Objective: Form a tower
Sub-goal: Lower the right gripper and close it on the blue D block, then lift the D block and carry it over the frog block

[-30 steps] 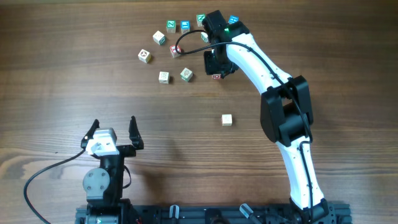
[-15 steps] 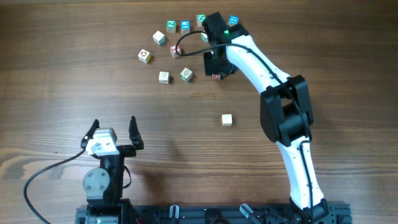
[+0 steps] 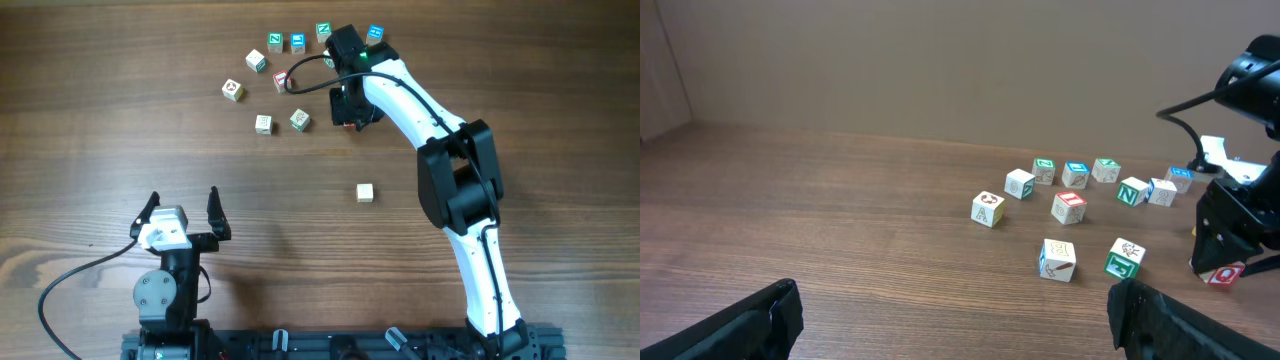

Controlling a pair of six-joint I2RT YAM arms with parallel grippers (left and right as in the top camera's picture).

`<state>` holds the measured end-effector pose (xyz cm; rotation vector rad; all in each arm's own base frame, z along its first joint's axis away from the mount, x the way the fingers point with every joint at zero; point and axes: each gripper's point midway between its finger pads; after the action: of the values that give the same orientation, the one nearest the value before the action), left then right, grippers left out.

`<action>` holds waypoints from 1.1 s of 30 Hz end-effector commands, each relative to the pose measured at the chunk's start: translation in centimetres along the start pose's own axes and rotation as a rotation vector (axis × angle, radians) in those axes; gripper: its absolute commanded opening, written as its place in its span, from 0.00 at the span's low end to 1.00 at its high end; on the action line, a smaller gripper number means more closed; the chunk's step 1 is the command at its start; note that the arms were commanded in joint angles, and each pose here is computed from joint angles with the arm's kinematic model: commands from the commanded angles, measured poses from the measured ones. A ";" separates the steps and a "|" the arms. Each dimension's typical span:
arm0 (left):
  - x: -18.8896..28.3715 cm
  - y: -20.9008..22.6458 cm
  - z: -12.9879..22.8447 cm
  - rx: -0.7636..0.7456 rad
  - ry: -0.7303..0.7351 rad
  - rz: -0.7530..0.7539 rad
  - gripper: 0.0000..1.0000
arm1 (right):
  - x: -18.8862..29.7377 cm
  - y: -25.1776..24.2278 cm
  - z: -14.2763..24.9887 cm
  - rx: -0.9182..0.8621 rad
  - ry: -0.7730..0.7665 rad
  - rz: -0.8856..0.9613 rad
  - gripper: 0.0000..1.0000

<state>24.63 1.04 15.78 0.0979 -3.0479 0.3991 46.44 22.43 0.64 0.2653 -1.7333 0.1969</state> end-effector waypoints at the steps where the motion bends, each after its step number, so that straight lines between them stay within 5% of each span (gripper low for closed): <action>1: 0.0 0.4 0.0 -0.018 -0.006 -0.018 1.00 | 0.0 -0.4 -0.8 -0.006 -0.021 0.022 0.49; 17: 0.0 0.4 0.0 -0.018 -0.006 -0.018 1.00 | 1.0 -0.4 -1.2 -0.006 -0.032 0.020 0.40; 21: 0.0 0.4 0.0 -0.019 -0.006 -0.018 1.00 | 1.6 -0.4 -1.3 -0.006 -0.040 0.019 0.28; 28: 0.0 0.4 0.0 -0.018 -0.006 -0.018 1.00 | 11.0 -0.5 -2.0 -0.010 -0.157 0.000 0.23; 33: 0.0 0.4 -0.1 -0.019 -0.006 -0.018 1.00 | 17.4 -1.0 1.2 -0.012 -0.141 0.002 0.23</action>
<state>24.63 1.03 15.77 0.0974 -3.0476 0.3985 43.96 20.99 13.30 0.2816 -1.8307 0.1815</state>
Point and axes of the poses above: each gripper's point midway between its finger pads, its own x axis back along the fingers, its own y axis along the line the jaws close on, z = x × y, and after that the axes turned 10 degrees about x, right-handed
